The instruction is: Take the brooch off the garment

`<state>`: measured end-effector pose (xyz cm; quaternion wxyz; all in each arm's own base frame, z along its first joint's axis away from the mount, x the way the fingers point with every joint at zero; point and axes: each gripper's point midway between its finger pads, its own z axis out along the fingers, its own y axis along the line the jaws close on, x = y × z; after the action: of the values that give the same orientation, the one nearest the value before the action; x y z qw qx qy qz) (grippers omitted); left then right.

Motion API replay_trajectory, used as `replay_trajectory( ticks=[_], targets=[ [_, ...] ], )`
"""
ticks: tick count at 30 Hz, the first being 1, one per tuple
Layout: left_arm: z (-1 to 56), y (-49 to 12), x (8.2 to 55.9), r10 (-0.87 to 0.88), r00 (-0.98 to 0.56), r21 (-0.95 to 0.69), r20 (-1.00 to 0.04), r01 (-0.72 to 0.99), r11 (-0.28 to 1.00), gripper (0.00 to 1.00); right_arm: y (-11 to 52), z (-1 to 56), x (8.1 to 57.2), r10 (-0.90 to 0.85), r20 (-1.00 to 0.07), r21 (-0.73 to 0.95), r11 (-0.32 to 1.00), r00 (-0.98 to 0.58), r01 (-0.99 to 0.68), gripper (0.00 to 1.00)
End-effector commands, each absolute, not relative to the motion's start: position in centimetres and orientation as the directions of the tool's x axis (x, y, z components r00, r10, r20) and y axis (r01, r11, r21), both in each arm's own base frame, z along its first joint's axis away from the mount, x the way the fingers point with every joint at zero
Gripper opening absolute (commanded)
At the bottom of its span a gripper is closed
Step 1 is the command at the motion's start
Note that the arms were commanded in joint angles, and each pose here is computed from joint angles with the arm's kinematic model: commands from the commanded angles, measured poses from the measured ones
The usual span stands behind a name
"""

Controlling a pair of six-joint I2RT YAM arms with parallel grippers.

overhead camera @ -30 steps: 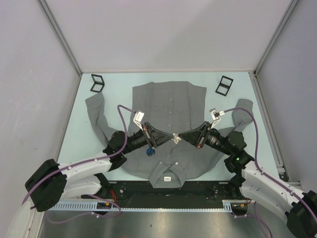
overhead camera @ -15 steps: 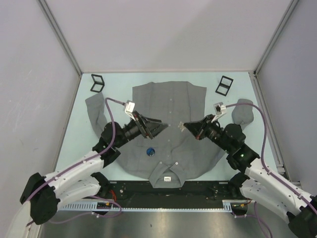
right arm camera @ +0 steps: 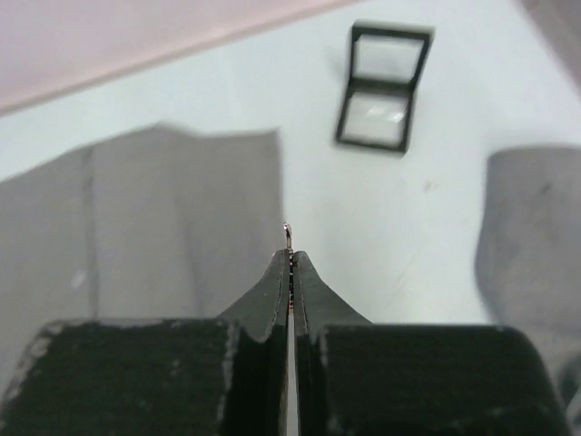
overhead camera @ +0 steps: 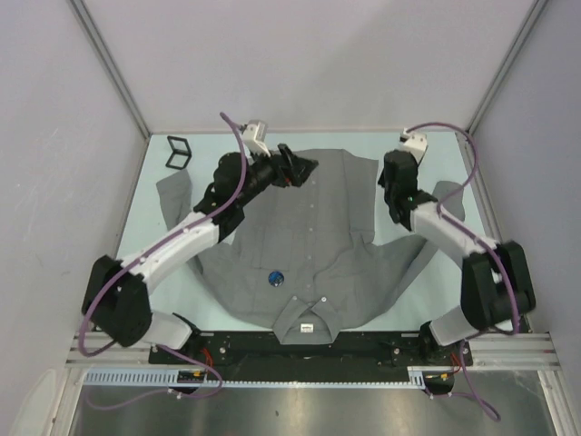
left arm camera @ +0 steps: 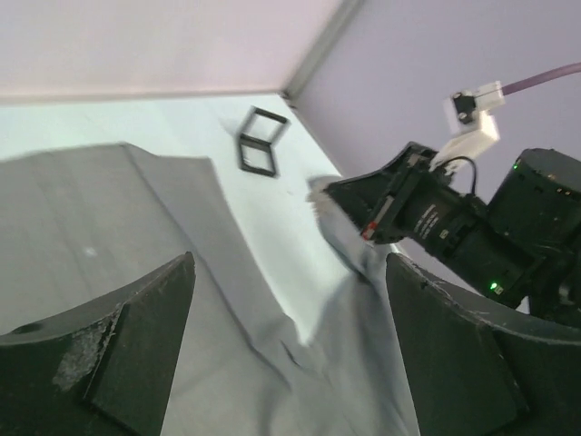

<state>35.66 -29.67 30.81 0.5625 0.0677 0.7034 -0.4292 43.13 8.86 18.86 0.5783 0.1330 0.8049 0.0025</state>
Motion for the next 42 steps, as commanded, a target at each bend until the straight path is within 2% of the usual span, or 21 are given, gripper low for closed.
replay_trajectory(
  ticks=[1, 2, 3, 5, 7, 8, 11, 12, 13, 16, 24, 42],
  targets=[
    [34.3, -27.9, 40.4, -0.412, -0.222, -0.458, -0.884, 0.587, 0.668, 0.89, 5.3, 22.1, 48.5, 0.133, -0.973, 0.046, 0.912, -0.188, 0.408, 0.00],
    [33.3, -27.9, 41.6, -0.403, -0.228, -0.457, -0.886, 0.575, 0.679, 0.90, 5.2, 22.2, 49.4, 0.120, -0.974, 0.029, 0.906, -0.190, 0.423, 0.00],
    [33.2, -27.7, 42.3, -0.404, -0.227, -0.457, -0.886, 0.570, 0.683, 0.90, 5.1, 19.6, 50.6, 0.084, -0.964, -0.036, 0.901, -0.254, 0.433, 0.00],
    [32.3, -27.0, 44.4, -0.398, -0.234, -0.459, -0.887, 0.546, 0.701, 0.89, 4.6, 20.7, 52.5, 0.053, -0.969, -0.067, 0.884, -0.242, 0.462, 0.00],
    [31.5, -25.9, 45.8, -0.405, -0.240, -0.470, -0.882, 0.509, 0.721, 0.88, 4.3, 18.9, 54.2, 0.022, -0.960, -0.117, 0.874, -0.279, 0.472, 0.00],
    [30.7, -25.8, 46.3, -0.405, -0.247, -0.473, -0.880, 0.507, 0.721, 0.88, 4.3, 19.7, 55.4, 0.018, -0.962, -0.118, 0.872, -0.272, 0.474, 0.00],
    [28.8, -25.2, 47.0, -0.398, -0.252, -0.471, -0.882, 0.504, 0.724, 0.88, 3.6, 16.5, 57.0, -0.036, -0.921, -0.230, 0.855, -0.389, 0.465, 0.00],
    [27.8, -25.2, 47.2, -0.392, -0.269, -0.475, -0.880, 0.499, 0.725, 0.88, 3.8, 17.6, 58.0, -0.044, -0.926, -0.230, 0.853, -0.374, 0.468, 0.00],
    [26.9, -25.1, 47.3, -0.389, -0.278, -0.479, -0.878, 0.495, 0.725, 0.88, 3.5, 15.5, 58.3, -0.069, -0.905, -0.281, 0.837, -0.420, 0.469, 0.00],
    [25.3, -25.3, 47.1, -0.389, -0.300, -0.491, -0.871, 0.508, 0.708, 0.88, 2.4, 13.8, 58.6, -0.093, -0.879, -0.341, 0.808, -0.467, 0.481, 0.00],
    [22.9, -26.5, 46.4, -0.377, -0.366, -0.525, -0.851, 0.542, 0.657, 0.84, -0.8, 12.1, 58.8, -0.101, -0.841, -0.414, 0.753, -0.531, 0.512, 0.00],
    [22.8, -27.6, 45.2, -0.403, -0.388, -0.559, -0.829, 0.596, 0.576, 0.83, -1.8, 11.4, 61.0, -0.120, -0.832, -0.459, 0.698, -0.542, 0.549, 0.00]
  ],
)
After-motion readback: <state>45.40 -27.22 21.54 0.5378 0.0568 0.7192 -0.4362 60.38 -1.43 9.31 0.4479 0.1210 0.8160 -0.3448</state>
